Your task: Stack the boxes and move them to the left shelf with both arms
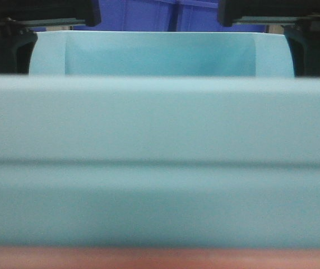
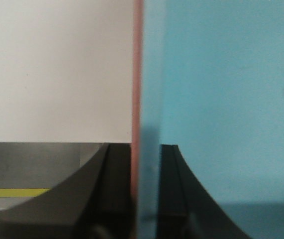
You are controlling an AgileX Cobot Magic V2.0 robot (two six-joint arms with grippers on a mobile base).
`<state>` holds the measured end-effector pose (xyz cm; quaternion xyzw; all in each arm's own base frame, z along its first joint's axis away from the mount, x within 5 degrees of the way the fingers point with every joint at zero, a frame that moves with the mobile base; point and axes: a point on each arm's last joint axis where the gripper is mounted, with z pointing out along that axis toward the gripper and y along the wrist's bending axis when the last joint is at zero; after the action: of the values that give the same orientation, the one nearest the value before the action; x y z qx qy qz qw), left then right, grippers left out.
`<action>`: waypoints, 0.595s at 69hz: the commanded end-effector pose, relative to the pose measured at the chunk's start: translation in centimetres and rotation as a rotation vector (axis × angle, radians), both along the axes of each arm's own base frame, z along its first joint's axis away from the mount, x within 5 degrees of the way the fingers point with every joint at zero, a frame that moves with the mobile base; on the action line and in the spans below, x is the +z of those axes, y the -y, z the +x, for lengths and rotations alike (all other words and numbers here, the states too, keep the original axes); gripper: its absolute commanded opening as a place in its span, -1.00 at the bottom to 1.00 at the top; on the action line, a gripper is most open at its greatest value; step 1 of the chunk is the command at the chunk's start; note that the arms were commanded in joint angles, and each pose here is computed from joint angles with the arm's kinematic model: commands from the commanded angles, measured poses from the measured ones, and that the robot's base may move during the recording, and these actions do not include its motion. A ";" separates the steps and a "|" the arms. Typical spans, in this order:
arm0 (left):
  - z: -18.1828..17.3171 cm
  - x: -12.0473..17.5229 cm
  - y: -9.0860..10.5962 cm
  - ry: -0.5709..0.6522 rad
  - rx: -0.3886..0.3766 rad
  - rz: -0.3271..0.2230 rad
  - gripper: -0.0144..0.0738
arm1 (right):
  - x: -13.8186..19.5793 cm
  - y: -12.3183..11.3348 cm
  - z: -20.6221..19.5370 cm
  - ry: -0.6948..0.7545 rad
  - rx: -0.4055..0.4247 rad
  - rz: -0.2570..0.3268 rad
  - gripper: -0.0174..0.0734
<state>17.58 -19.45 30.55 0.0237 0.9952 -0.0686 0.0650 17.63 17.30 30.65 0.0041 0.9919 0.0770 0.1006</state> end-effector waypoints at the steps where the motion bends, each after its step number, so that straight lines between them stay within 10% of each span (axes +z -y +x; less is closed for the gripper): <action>1: -1.1 2.0 -0.7 -0.025 0.005 -0.002 -0.68 | 1.7 0.3 -0.1 0.073 0.006 0.040 -0.49; 41: -1.3 2.0 -0.6 -0.046 0.007 -0.021 -0.68 | 1.7 0.3 -0.1 0.073 0.006 0.040 -0.49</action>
<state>17.40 -19.44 30.58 0.0210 0.9957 -0.0703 0.0571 17.62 17.31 30.65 0.0038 0.9919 0.0770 0.1006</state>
